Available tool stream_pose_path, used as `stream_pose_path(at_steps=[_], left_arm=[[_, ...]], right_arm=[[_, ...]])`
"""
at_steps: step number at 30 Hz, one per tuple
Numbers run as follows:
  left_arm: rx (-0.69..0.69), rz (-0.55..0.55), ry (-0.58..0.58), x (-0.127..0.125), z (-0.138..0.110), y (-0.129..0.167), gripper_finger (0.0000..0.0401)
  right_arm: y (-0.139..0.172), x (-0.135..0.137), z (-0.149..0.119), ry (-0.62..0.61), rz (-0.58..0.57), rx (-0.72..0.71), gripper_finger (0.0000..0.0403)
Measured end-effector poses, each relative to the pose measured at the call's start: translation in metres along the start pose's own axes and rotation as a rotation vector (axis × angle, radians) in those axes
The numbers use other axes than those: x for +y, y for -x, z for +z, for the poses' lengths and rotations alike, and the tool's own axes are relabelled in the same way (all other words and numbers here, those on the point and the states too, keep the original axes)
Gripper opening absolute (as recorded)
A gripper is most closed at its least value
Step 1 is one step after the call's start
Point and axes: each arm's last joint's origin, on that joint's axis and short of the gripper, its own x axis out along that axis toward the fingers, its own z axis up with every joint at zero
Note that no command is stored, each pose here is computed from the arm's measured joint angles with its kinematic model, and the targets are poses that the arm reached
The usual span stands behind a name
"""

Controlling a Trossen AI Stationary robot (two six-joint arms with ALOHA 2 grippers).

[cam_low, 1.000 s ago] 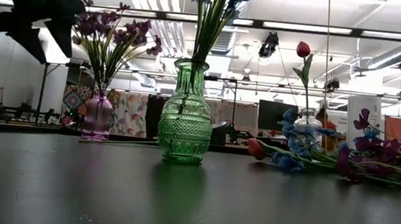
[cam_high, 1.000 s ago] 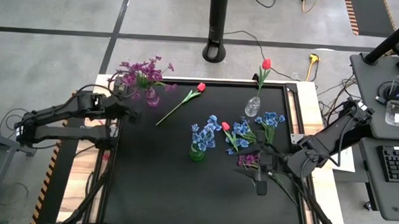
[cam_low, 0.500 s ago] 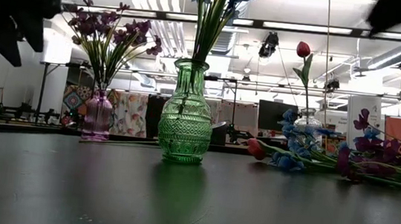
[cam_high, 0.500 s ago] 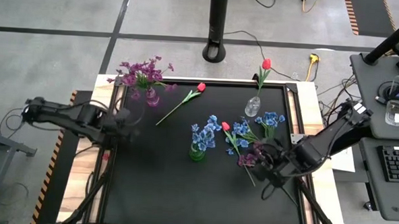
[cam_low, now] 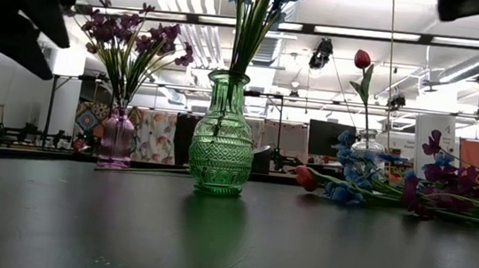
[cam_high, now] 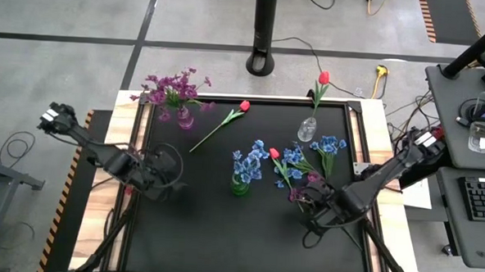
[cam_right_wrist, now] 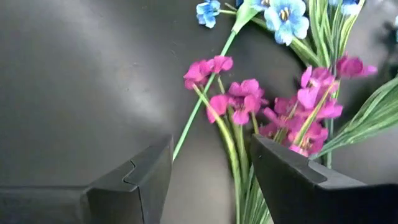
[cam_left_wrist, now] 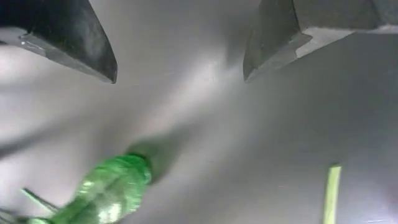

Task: Sort flowers into vase by color
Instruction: Put the bottom red flower into the transparent crystal vase

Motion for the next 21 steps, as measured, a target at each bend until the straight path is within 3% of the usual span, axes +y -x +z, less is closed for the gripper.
stream_pose_path(at_steps=[9,21], left_arm=[[0.013,0.084,-0.099,-0.021,-0.014,-0.028,0.033],[0.035,0.176,-0.114,-0.023,-0.023,-0.047,0.033]], right_arm=[[-0.036,0.005,0.031,0.094,-0.075,0.028,0.0208],[-0.057,-0.006,0.07,0.052,-0.007,-0.003,0.0203]])
